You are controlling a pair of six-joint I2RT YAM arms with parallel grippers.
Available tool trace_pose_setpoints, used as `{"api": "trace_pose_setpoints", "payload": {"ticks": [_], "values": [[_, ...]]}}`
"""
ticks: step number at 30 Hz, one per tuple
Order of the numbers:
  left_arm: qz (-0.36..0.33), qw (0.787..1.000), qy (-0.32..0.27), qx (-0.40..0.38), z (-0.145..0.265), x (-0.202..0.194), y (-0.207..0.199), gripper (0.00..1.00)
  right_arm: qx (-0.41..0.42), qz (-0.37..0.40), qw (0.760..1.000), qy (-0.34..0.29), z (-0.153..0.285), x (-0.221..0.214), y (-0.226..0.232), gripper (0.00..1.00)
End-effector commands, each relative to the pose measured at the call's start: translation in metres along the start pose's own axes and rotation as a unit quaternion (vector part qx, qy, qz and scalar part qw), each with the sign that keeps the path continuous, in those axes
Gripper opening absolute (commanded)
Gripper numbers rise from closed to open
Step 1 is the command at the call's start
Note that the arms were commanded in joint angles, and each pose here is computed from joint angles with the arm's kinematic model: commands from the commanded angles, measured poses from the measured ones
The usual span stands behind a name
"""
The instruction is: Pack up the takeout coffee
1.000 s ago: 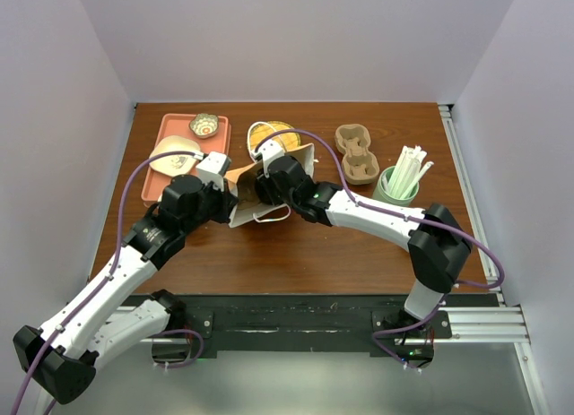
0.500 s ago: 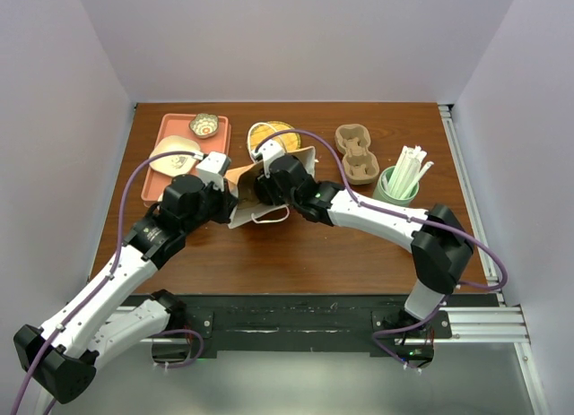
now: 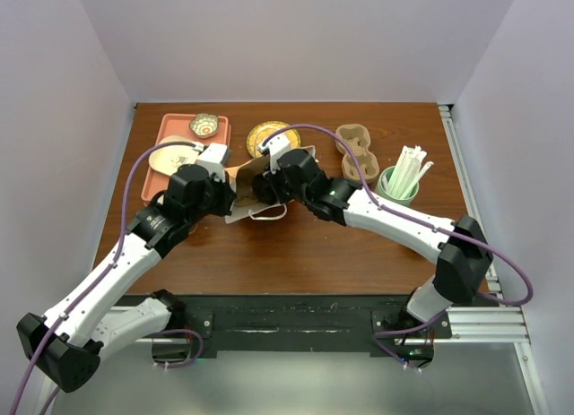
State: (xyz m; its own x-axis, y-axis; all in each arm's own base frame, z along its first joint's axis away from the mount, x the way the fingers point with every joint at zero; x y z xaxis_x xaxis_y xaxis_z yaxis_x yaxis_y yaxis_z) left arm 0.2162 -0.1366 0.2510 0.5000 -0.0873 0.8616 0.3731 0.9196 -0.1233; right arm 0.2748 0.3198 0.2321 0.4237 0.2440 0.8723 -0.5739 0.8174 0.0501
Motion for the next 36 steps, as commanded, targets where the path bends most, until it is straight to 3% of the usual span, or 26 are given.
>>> {"api": "trace_pose_setpoints", "payload": {"ticks": [1,16,21,26,36], "values": [[0.016,0.999,0.006,0.027,0.004,0.016,0.001,0.00,0.038,-0.042,0.997,-0.061,0.043,0.056,0.009,0.00],[0.036,0.998,0.036,0.048,-0.008,0.029,-0.002,0.00,0.121,-0.149,0.970,-0.153,0.151,0.129,0.014,0.00],[0.026,0.995,0.036,0.094,-0.008,0.040,0.007,0.00,0.143,-0.187,0.957,-0.170,0.187,0.137,0.012,0.00],[0.025,0.986,0.028,0.165,-0.009,0.053,0.021,0.00,0.190,-0.229,0.942,-0.154,0.222,0.123,0.014,0.00],[0.042,0.981,0.050,0.182,-0.021,0.049,0.022,0.00,0.258,-0.273,0.925,-0.053,0.237,0.045,0.022,0.00]]}}
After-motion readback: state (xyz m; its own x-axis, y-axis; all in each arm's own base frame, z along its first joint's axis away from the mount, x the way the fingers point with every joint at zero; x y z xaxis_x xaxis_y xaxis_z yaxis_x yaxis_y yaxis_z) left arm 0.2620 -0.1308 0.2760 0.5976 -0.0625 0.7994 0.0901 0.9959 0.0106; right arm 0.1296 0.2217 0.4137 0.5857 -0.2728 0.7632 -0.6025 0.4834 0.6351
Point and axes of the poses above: each gripper's point midway between its finger pads, its own z axis back along the fingers, its own y axis along the line the jaws close on, x = y × z, the point moved 6 cm from there along z, back along the fingers, and after that the axes turned 5 degrees about -z, right-handed, at the moved point
